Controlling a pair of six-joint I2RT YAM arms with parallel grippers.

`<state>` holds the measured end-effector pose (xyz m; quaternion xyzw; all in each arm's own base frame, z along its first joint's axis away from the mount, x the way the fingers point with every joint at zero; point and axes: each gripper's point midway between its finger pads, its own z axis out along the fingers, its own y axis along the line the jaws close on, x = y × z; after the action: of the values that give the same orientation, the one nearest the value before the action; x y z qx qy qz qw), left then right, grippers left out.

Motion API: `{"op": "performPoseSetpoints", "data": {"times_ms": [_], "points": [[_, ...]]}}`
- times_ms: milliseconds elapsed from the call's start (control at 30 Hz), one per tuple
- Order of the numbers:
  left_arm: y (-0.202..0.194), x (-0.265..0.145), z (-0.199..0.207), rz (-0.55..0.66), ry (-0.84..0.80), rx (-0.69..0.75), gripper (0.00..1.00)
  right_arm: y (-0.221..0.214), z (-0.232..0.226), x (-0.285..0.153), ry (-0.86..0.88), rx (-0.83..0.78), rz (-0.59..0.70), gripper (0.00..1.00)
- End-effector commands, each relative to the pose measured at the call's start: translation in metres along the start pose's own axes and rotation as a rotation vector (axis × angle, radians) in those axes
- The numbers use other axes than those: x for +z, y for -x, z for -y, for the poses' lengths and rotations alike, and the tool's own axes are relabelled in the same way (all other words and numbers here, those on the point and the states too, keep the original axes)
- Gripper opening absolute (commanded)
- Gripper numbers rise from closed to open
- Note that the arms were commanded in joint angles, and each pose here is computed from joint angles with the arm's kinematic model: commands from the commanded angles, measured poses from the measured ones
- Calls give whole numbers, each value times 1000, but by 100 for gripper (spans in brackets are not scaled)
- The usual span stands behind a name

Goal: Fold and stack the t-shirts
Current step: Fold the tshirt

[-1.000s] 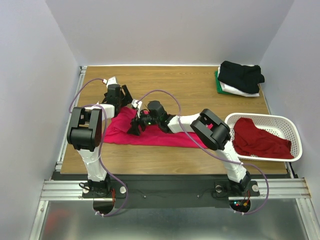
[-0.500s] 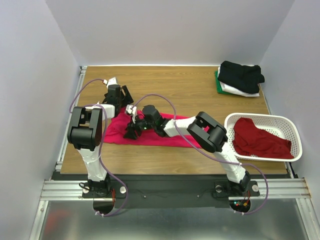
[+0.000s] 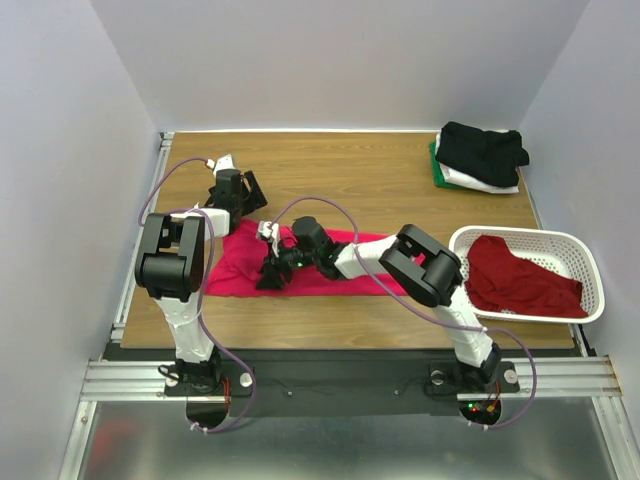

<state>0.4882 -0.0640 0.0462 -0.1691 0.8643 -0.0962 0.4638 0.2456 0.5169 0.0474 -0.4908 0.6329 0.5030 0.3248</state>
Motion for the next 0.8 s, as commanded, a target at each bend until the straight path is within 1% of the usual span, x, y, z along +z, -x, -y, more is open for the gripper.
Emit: {"op": "performPoseSetpoints", "data": {"times_ms": [0, 100, 200, 267, 333, 367, 400, 467, 500, 567, 600, 667, 700, 733, 767], "points": [[29, 0, 10, 67, -21, -9, 86, 35, -34, -10, 113, -98, 61, 52], [27, 1, 9, 63, -17, -8, 86, 33, -47, -16, 164, -102, 55, 52], [27, 1, 8, 61, -13, -9, 86, 32, -52, -20, 177, -104, 50, 54], [28, 0, 8, 65, -15, -10, 86, 33, -53, -24, 162, -103, 52, 56], [30, -1, 7, 75, -8, -14, 86, 37, -48, -27, 112, -112, 61, 60], [31, -3, 6, 86, -3, -15, 86, 41, -48, -33, 82, -117, 68, 62], [38, -8, 7, 112, -3, -24, 86, 46, -39, -37, 9, -113, 80, 65], [41, -15, 1, 145, 18, -36, 86, 52, -35, -50, -70, -116, 95, 66], [48, -22, 2, 166, 16, -39, 86, 55, -24, -56, -153, -112, 105, 67], [50, -28, -1, 179, 28, -42, 86, 59, -12, -69, -244, -99, 118, 67], [55, -33, 1, 192, 25, -44, 86, 59, -3, -81, -314, -78, 125, 67], [53, -37, -4, 193, 39, -53, 86, 60, 10, -99, -394, -46, 140, 67], [53, -40, -8, 194, 54, -62, 86, 60, 26, -119, -473, -5, 158, 67], [53, -42, -11, 193, 66, -68, 86, 58, 35, -131, -514, 23, 166, 68], [54, -43, -15, 194, 77, -76, 86, 56, 56, -152, -577, 62, 183, 68]]}}
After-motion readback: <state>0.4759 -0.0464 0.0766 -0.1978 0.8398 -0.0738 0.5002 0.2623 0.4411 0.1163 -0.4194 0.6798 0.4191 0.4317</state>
